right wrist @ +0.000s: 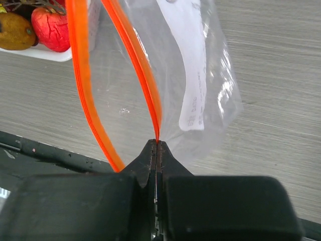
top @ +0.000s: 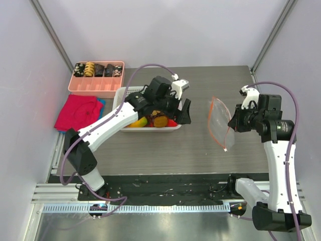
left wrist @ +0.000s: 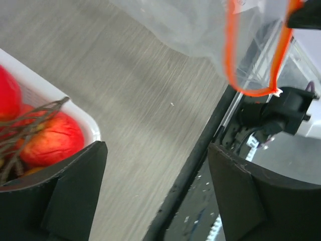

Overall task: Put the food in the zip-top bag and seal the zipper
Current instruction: Open the zipper of the food storage bag, then pick up the fake fruit from the bin.

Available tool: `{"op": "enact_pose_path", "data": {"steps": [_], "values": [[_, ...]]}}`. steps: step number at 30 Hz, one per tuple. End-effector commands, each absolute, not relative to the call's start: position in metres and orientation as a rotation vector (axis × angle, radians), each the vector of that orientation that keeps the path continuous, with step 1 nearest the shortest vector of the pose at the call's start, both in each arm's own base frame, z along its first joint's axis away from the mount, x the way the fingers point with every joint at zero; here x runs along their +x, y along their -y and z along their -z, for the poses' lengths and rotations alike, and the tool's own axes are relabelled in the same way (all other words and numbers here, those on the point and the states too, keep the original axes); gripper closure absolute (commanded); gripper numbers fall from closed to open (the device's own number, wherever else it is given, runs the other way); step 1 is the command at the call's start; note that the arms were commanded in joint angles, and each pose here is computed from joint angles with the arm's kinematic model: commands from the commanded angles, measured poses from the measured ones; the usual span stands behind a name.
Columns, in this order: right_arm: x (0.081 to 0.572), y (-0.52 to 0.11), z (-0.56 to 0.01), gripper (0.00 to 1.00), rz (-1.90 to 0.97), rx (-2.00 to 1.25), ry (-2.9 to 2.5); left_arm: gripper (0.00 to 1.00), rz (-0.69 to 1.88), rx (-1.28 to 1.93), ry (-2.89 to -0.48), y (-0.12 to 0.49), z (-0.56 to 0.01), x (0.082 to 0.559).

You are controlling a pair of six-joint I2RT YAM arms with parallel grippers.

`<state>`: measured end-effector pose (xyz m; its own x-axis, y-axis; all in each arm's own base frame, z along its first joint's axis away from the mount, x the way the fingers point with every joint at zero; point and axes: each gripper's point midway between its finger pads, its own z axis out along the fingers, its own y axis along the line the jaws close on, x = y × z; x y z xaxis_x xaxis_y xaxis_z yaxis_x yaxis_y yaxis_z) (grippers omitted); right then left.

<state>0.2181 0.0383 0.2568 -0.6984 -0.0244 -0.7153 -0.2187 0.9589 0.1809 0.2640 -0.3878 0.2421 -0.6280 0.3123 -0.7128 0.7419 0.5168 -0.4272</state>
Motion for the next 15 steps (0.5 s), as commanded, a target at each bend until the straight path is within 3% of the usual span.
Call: {"op": "enact_pose_path", "data": {"steps": [1, 9, 15], "values": [[0.234, -0.046, -0.262, 0.99, -0.401, -0.075, -2.274, 0.12, 0.956, 0.981, -1.981, 0.351, -0.291, 0.262], [0.241, -0.057, -0.245, 0.99, -0.515, 0.029, -2.323, 0.12, 0.714, 1.298, -1.744, 0.31, -0.3, 0.272], [0.251, -0.065, -0.224, 0.99, -0.607, 0.132, -2.369, 0.24, 0.563, 1.633, -1.462, 0.317, -0.277, 0.284]]}}
